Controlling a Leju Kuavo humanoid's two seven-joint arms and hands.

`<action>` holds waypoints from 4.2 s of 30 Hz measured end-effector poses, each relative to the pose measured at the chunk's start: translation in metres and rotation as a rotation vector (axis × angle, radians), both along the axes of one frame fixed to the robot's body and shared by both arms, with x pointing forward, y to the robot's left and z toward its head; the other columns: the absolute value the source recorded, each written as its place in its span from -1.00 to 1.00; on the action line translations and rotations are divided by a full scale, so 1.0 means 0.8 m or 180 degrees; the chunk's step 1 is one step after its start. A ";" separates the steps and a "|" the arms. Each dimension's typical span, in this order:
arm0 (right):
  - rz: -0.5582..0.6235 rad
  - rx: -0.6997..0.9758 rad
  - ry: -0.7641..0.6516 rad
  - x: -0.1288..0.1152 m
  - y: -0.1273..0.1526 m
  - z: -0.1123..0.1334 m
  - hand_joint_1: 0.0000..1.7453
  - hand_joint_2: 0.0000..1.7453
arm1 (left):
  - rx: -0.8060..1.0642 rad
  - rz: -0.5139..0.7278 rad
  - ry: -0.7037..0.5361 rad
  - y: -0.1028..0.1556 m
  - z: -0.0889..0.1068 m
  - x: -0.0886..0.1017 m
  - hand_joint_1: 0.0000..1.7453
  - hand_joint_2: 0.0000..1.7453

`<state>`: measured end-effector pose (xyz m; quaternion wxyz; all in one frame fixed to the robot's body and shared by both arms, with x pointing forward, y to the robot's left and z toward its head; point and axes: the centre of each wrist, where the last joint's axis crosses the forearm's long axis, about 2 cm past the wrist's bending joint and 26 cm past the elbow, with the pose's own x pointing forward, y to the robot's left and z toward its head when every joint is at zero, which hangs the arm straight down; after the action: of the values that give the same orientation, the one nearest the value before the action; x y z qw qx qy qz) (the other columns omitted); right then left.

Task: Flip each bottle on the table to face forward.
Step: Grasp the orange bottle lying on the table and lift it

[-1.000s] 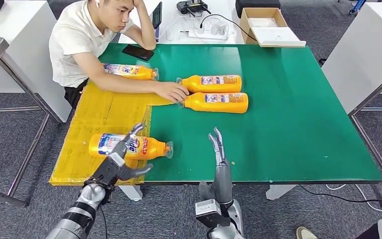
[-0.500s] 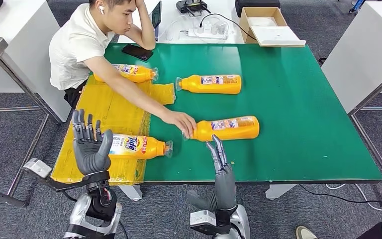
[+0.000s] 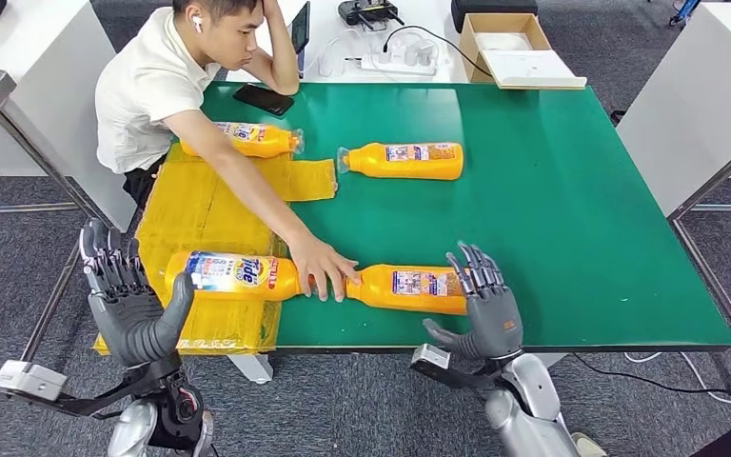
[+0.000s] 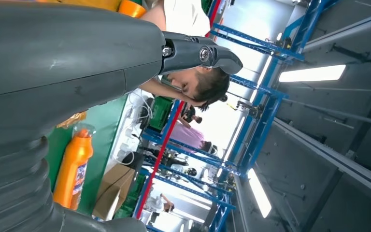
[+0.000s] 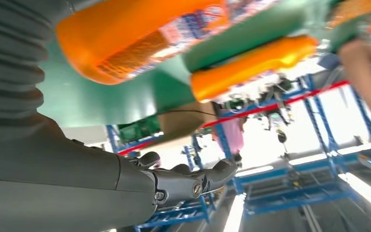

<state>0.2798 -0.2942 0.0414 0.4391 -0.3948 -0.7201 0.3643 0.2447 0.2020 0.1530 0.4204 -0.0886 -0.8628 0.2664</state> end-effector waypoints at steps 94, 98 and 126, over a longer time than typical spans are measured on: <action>0.0179 0.0342 0.1869 0.091 -0.030 0.001 1.00 1.00 | 0.0073 -0.0994 0.0403 -0.046 -0.010 0.018 -1.00 1.00; 0.0243 0.0767 0.1518 0.075 -0.013 -0.011 1.00 1.00 | -0.0033 -0.0910 0.0595 -0.046 -0.011 0.017 -1.00 1.00; 0.0339 0.2162 0.0108 0.041 0.079 0.022 1.00 1.00 | -0.0003 -0.1310 0.1410 -0.074 -0.046 0.001 -1.00 1.00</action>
<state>0.3125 -0.2311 0.0592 0.5377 -0.1819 -0.8125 0.1327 0.2452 0.1429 0.1159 0.6434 -0.2015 -0.7140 0.1888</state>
